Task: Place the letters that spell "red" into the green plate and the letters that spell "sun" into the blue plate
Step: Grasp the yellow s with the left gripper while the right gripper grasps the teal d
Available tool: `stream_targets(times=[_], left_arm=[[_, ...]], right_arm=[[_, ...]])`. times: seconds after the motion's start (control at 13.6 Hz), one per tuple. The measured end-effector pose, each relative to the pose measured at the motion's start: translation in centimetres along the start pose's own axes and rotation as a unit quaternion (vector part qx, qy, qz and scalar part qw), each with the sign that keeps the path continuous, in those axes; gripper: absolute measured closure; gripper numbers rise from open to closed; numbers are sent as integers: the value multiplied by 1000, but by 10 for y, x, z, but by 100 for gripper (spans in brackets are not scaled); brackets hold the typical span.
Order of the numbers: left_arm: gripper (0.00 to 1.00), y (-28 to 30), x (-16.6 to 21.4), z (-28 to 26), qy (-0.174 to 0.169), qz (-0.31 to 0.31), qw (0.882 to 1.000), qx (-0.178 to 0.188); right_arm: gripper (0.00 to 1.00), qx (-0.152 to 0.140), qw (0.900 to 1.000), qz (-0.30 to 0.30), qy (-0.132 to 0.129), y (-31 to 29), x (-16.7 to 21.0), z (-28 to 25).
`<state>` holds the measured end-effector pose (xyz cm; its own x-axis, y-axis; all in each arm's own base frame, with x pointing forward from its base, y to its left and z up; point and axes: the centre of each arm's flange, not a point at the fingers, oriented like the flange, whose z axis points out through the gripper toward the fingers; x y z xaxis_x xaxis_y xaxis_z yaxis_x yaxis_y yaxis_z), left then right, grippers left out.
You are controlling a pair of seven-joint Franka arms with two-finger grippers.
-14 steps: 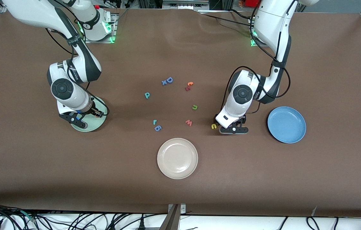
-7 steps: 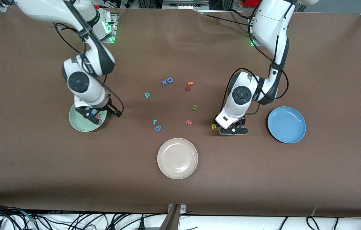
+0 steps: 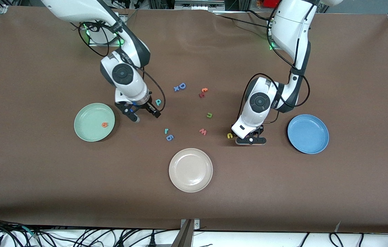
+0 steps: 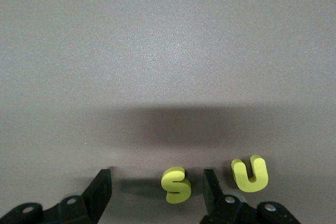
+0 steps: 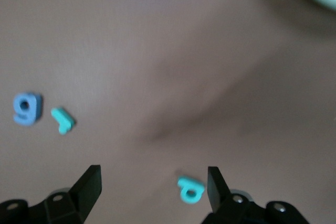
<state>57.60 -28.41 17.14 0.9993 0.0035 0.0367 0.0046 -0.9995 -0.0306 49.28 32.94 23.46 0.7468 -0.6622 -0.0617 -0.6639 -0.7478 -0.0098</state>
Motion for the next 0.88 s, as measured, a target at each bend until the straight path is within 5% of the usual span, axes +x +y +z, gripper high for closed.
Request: stream_targets(times=[0.15, 0.66, 0.88], left_arm=[[38, 1, 0, 0, 0, -9, 1000, -1], [52, 11, -4, -2, 0, -26, 1000, -5], [58, 11, -4, -2, 0, -27, 1000, -5]], right_arm=[[10, -11, 1000, 7, -9, 0, -18, 17], [12, -24, 999, 9, -21, 29, -37, 56], [22, -25, 999, 9, -21, 28, -43, 57]])
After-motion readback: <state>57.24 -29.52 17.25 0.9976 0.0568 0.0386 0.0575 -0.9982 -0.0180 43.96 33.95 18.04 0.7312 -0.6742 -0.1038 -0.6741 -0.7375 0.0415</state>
